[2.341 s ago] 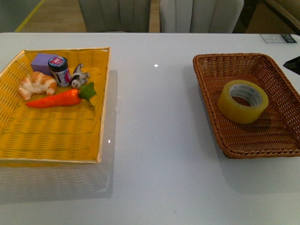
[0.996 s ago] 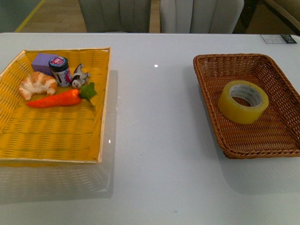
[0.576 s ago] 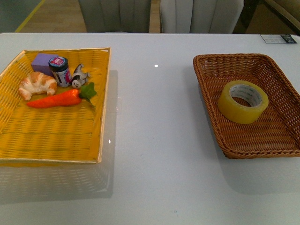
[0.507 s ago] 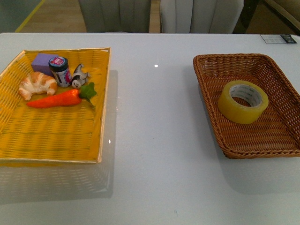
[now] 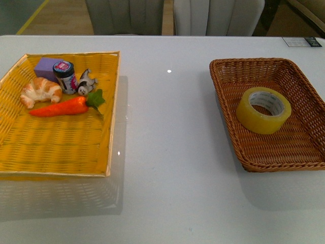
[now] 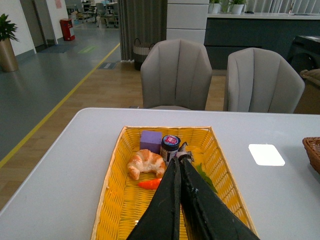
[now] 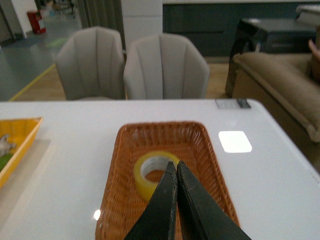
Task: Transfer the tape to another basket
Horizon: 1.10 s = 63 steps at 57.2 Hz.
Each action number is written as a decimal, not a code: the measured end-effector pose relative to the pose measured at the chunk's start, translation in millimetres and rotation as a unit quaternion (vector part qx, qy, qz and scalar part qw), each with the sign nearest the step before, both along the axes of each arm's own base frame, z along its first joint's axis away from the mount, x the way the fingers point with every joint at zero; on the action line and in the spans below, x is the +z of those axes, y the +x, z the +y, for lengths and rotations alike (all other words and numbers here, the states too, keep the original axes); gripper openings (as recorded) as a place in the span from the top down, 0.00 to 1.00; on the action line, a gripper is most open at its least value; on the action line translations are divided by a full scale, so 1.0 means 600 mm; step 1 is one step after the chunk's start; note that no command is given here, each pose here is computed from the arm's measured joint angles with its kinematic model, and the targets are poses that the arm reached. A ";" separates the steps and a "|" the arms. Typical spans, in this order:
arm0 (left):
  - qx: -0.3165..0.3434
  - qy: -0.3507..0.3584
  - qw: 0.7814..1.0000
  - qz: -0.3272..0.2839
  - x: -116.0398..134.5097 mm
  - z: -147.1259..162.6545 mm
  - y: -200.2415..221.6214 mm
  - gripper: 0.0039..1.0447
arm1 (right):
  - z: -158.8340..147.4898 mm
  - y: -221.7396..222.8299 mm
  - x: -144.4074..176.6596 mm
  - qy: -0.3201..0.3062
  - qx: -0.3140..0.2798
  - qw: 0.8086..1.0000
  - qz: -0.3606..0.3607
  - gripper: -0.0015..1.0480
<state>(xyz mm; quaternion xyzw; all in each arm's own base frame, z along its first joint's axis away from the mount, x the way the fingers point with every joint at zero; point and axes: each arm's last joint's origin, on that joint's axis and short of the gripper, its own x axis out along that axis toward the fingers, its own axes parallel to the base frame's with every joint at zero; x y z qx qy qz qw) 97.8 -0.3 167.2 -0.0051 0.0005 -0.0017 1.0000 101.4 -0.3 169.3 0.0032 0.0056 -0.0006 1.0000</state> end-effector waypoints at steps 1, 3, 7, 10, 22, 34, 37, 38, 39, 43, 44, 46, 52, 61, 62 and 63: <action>0.000 0.000 1.000 0.000 0.000 0.000 0.000 0.99 | 0.000 -0.003 0.000 0.000 -0.002 1.000 -0.001 0.98; 0.000 0.000 1.000 0.000 0.000 0.000 0.000 0.99 | 0.000 -0.006 0.002 0.000 -0.001 1.000 -0.011 0.98; 0.000 0.000 1.000 0.000 0.000 0.000 0.000 0.99 | 0.000 -0.008 0.003 0.000 -0.001 1.000 -0.014 0.98; 0.000 0.000 1.000 0.000 0.000 0.000 0.000 0.99 | 0.000 -0.008 0.003 0.000 -0.001 1.000 -0.014 0.98; 0.000 0.000 1.000 0.000 0.000 0.000 0.000 0.96 | 0.000 -0.008 0.003 -0.001 -0.001 1.000 -0.015 0.87; 0.000 0.000 1.000 0.000 0.000 0.000 0.000 0.60 | 0.000 -0.008 0.003 -0.001 -0.001 1.000 -0.015 0.52; 0.000 0.000 1.000 0.000 0.000 0.000 0.000 0.50 | 0.000 -0.008 0.003 -0.001 -0.001 1.000 -0.015 0.42; 0.000 0.000 1.000 0.000 0.000 0.000 0.000 0.48 | 0.000 -0.008 0.003 -0.001 -0.001 1.000 -0.015 0.40; 0.000 0.000 1.000 0.000 0.000 0.000 0.000 0.45 | 0.000 -0.008 0.003 -0.001 -0.001 1.000 -0.015 0.37; 0.000 0.000 1.000 0.000 0.000 0.000 0.000 0.29 | 0.000 -0.008 0.003 -0.001 -0.001 1.000 -0.015 0.22; 0.000 0.000 1.000 0.000 0.000 0.000 0.000 0.26 | 0.000 -0.008 0.003 -0.001 -0.001 1.000 -0.015 0.18; 0.000 0.000 1.000 0.000 0.000 0.000 0.000 0.19 | 0.000 -0.008 0.003 -0.001 -0.001 1.000 -0.015 0.12; 0.000 0.001 1.000 0.000 0.000 0.000 0.000 0.07 | 0.000 -0.008 0.003 -0.001 -0.001 1.000 -0.015 0.09; 0.000 0.001 1.000 0.000 0.000 0.000 0.000 0.08 | 0.000 -0.008 0.003 -0.001 -0.001 1.000 -0.015 0.09; 0.000 0.001 1.000 0.000 0.000 0.000 0.000 0.08 | 0.000 -0.008 0.003 -0.001 -0.001 1.000 -0.015 0.09; 0.000 0.001 1.000 0.000 0.000 0.000 0.000 0.08 | 0.000 -0.008 0.003 -0.001 -0.001 1.000 -0.015 0.09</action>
